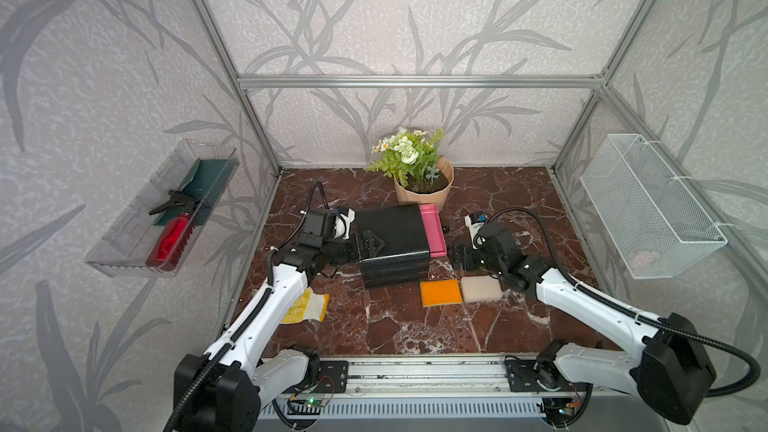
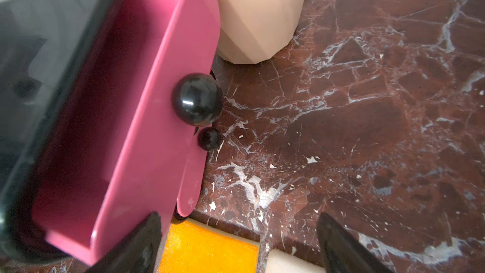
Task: Take the sponge out of the drawer
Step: Close the drawer of the storage box.
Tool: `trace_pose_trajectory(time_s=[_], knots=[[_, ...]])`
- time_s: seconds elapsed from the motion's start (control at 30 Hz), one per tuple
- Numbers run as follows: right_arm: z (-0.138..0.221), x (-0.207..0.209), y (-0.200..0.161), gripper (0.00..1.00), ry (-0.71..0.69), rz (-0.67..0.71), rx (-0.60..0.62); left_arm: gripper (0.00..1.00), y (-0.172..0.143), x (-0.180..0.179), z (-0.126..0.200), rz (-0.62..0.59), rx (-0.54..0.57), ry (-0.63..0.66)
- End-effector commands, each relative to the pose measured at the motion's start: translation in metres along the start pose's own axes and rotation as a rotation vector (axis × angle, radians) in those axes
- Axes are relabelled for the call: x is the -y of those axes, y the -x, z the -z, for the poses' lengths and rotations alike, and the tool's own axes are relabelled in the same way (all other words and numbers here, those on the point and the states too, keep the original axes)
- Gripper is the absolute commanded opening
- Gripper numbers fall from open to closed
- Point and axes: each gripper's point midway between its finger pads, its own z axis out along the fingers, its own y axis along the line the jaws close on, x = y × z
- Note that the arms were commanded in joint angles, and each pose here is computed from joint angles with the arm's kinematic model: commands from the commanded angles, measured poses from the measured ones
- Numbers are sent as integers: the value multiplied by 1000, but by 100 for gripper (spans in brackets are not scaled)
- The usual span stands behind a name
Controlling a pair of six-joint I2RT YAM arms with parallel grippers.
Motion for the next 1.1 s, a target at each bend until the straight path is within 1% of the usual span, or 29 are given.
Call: trace_pose_trajectory(time_s=[0.0,0.27,0.7,0.9,1.07], knots=[[-7,-23,8,91,61,23,14,95,-1,16,-2,-21,-17,-87],[-24,-54,2,91,101,43,8,94,4,20,-8,-10,-17,-120],[-46,-91,23,91,155,54,25,93,36,28,-14,-12,11,-142],[-58,-97,32,91,144,65,31,92,45,29,-20,1,16,-161],[-69,-104,33,91,157,66,16,92,48,27,-15,-4,40,-157]])
